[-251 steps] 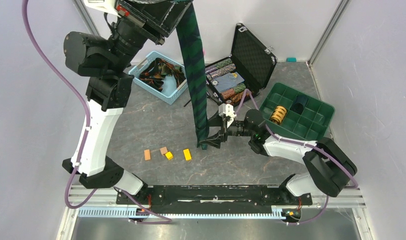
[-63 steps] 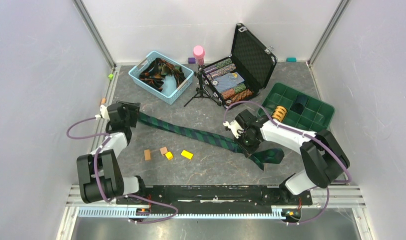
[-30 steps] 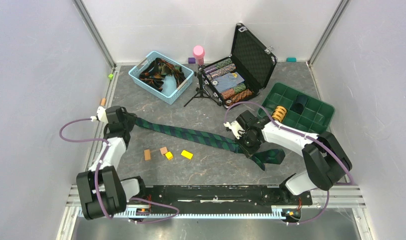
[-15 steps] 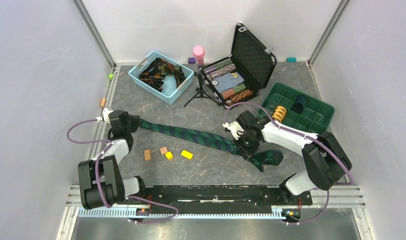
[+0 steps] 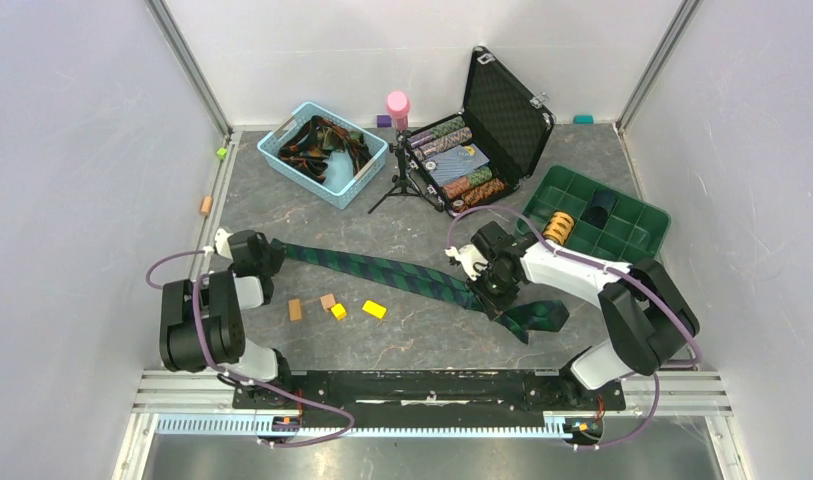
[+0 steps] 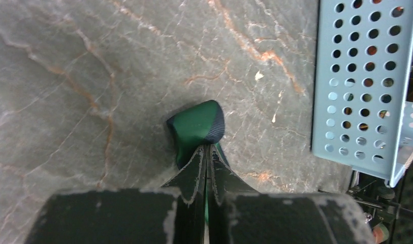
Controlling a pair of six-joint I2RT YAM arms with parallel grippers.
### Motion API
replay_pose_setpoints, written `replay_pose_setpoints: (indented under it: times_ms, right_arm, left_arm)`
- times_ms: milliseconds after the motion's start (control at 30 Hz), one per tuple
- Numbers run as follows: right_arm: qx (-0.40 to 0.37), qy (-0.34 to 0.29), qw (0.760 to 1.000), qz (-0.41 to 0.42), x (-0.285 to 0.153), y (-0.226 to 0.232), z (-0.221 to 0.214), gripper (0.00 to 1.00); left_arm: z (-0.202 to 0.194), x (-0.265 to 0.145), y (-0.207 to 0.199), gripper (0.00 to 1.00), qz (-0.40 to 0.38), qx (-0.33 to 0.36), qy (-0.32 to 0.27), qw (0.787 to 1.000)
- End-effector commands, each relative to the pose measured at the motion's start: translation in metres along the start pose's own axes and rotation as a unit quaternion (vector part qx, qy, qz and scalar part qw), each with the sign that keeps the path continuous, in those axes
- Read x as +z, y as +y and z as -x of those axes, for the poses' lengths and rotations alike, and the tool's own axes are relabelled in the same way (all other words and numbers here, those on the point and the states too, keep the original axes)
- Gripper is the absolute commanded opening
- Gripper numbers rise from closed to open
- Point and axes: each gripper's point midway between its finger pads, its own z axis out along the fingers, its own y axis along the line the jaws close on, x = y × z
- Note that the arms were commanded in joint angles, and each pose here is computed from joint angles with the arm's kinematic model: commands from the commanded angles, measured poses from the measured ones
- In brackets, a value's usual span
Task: Roll the ties
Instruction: Flatten out the tie at the center of the board.
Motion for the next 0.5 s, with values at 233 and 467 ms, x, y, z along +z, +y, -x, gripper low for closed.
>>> replay_pose_setpoints:
  times_ms: [233,467]
  right_arm:
    - [0.016,0.007,0.999,-0.029,0.004,-0.014,0.014,0.23]
    - [0.023,-0.027,0.995,-0.089,-0.014,-0.033,0.040,0.54]
  left_arm:
    - [0.022,0.017,-0.017,0.02,-0.029,-0.023,-0.041,0.998]
    - [0.020,0.020,-0.027,0.02,-0.056,-0.022,-0.035,0.998]
